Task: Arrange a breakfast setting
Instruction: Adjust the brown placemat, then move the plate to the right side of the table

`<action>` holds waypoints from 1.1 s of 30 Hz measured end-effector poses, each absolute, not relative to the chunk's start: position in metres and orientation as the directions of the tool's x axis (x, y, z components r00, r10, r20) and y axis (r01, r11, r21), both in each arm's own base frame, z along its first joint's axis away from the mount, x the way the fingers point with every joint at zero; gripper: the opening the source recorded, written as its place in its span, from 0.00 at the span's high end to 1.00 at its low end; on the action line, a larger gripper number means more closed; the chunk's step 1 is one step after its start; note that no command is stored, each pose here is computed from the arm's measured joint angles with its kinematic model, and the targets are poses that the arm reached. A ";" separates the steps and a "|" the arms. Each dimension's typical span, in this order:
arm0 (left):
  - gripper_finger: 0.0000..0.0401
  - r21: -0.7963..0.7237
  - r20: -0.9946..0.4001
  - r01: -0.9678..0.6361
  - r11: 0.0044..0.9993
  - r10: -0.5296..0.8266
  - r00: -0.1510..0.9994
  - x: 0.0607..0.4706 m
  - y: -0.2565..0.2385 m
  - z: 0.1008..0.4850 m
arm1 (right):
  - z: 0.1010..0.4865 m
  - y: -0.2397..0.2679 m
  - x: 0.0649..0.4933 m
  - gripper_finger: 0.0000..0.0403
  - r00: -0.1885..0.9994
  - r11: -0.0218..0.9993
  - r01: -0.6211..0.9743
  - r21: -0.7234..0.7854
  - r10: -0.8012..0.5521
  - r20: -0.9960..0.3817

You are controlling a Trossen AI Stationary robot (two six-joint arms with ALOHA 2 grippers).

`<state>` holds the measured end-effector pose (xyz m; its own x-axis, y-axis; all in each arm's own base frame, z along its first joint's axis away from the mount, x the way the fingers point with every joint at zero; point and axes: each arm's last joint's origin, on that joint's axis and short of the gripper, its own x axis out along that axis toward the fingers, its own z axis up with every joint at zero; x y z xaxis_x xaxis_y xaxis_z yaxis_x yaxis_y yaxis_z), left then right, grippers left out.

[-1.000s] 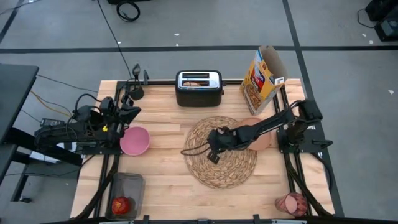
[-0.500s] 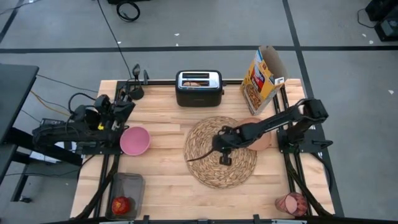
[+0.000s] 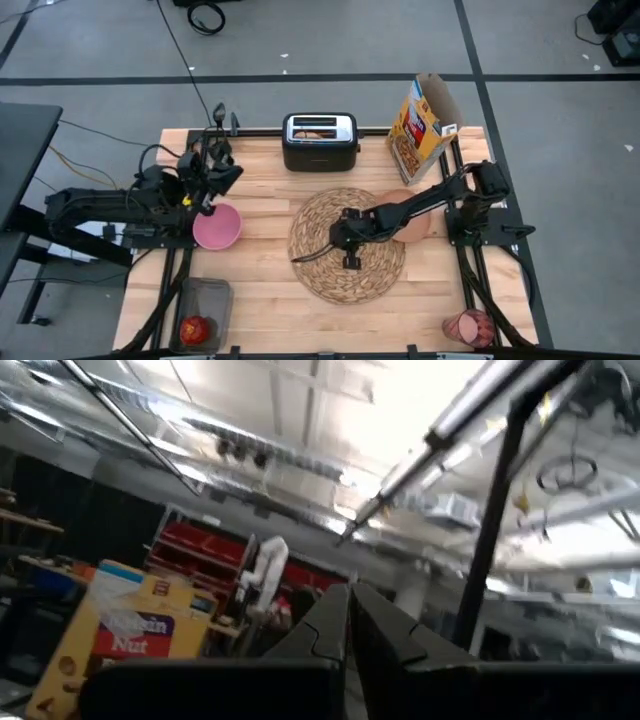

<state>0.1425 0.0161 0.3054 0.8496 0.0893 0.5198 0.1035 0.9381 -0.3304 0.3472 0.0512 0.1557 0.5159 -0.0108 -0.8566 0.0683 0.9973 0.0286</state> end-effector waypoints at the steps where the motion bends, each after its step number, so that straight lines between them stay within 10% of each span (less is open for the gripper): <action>1: 0.94 -0.318 0.506 0.105 0.942 0.075 0.859 0.146 0.016 0.310 | 0.167 0.049 0.348 0.99 0.519 0.996 0.085 0.026 -0.022 -0.855; 11: 0.94 -0.335 0.230 0.015 0.942 0.066 0.971 0.191 0.020 0.310 | 0.253 0.035 0.288 0.93 0.286 0.889 0.457 -0.012 -0.160 -0.945; 20: 0.94 -0.346 0.042 -0.014 0.938 0.030 0.999 0.218 0.021 0.280 | 0.204 0.031 0.266 0.66 0.063 0.692 0.721 -0.032 -0.112 -0.992; 33: 0.94 -0.400 -0.293 0.054 0.915 -0.183 0.938 0.251 -0.030 0.217 | 0.166 0.010 0.281 0.65 -0.027 0.634 0.772 -0.042 -0.032 -0.999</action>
